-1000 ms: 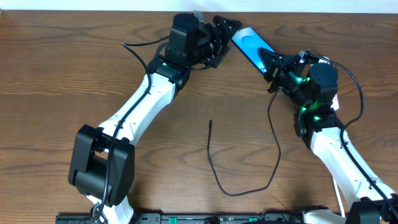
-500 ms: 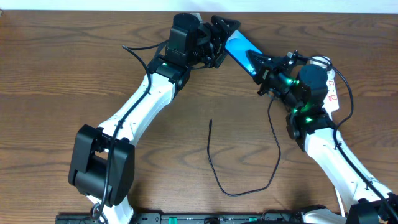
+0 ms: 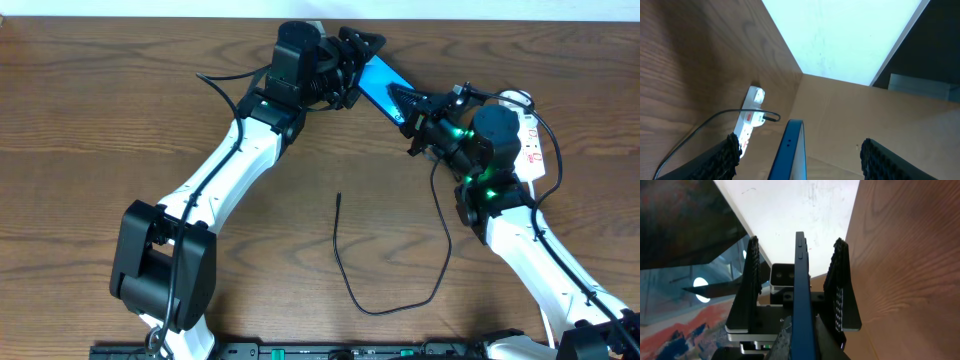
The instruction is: Plug charger to phone and switch on socket
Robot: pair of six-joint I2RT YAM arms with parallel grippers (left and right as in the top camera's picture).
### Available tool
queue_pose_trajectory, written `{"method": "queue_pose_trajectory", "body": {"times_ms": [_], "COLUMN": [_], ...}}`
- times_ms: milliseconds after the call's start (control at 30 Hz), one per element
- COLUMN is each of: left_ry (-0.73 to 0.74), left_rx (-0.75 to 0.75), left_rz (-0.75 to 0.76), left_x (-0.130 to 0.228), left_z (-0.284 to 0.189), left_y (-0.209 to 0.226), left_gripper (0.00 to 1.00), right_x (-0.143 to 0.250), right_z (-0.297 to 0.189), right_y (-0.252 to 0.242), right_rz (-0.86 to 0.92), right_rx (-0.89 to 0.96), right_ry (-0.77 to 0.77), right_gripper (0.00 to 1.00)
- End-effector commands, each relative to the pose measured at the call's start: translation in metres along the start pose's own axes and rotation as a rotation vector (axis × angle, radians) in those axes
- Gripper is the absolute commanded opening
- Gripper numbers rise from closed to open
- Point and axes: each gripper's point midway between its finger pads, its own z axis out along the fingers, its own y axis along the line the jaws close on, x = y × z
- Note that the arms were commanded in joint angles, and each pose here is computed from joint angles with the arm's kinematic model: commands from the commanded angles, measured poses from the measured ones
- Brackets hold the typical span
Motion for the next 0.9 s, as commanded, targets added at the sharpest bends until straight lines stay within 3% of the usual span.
{"method": "queue_pose_trajectory", "body": {"times_ms": [0, 467, 633, 867], "left_ry": [0.011, 0.018, 0.018, 0.019], "left_rx": [0.041, 0.042, 0.042, 0.038], "left_rz": [0.023, 0.022, 0.022, 0.021], "left_x": [0.006, 0.007, 0.007, 0.008], "left_z": [-0.010, -0.010, -0.010, -0.010], "left_y": [-0.021, -0.021, -0.021, -0.020], "left_gripper": [0.74, 0.63, 0.52, 0.45], "right_x": [0.009, 0.014, 0.017, 0.019], "right_z": [0.001, 0.002, 0.003, 0.004], "right_y": [0.013, 0.012, 0.011, 0.011], "right_rz": [-0.008, -0.008, -0.009, -0.010], "right_rx": [-0.031, -0.028, -0.026, -0.025], "right_ry": [0.024, 0.034, 0.041, 0.045], "right_gripper": [0.01, 0.01, 0.01, 0.01]}}
